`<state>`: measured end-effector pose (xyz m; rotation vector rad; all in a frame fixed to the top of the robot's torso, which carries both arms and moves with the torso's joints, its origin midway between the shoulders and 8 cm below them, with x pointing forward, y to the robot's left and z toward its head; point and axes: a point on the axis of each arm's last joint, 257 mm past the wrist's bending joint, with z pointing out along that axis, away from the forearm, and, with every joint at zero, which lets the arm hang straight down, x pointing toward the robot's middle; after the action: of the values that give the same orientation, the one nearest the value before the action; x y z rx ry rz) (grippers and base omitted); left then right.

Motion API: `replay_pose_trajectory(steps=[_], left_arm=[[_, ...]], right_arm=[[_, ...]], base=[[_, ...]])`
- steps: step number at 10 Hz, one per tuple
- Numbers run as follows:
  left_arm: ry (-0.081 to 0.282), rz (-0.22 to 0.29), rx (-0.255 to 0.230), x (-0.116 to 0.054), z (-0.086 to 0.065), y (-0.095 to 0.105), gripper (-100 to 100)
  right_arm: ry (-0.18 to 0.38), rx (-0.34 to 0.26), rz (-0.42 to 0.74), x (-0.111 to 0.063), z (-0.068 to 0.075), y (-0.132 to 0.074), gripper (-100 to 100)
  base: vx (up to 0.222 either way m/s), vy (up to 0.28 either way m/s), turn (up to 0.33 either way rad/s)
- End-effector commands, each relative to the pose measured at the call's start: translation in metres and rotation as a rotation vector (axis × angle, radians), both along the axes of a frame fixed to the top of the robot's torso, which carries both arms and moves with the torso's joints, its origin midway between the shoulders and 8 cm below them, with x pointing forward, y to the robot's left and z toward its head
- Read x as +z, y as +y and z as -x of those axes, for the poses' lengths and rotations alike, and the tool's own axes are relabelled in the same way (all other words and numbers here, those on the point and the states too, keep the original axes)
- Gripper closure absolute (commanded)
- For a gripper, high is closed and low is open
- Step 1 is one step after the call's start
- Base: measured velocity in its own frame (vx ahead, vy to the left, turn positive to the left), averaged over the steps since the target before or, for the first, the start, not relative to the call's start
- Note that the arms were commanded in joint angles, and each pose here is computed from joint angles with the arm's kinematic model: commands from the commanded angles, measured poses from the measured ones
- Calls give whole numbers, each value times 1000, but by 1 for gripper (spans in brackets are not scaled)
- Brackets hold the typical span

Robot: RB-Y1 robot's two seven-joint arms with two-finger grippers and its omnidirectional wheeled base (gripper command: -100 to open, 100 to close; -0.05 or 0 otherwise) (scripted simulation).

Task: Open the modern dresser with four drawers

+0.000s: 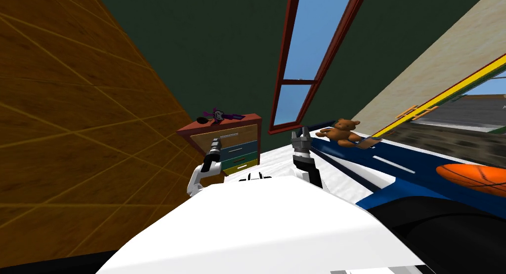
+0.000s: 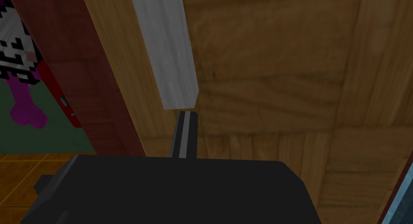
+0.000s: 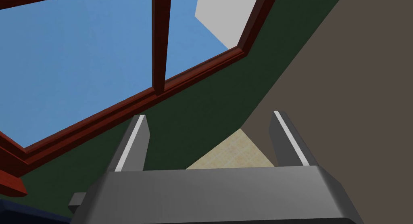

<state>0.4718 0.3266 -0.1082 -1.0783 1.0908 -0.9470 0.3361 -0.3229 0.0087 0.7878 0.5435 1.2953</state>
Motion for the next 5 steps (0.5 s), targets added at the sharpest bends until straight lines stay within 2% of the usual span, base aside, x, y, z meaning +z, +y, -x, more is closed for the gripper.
replay_pose_trajectory(steps=[1,5], left_arm=[[-2,0,-54,-3,16,-8,100],[10,11,-145,-8,41,-25,100]], right_arm=[[0,0,0,0,0,0,0],[0,0,0,0,0,0,0]], base=[[103,-57,172],[91,-78,198]])
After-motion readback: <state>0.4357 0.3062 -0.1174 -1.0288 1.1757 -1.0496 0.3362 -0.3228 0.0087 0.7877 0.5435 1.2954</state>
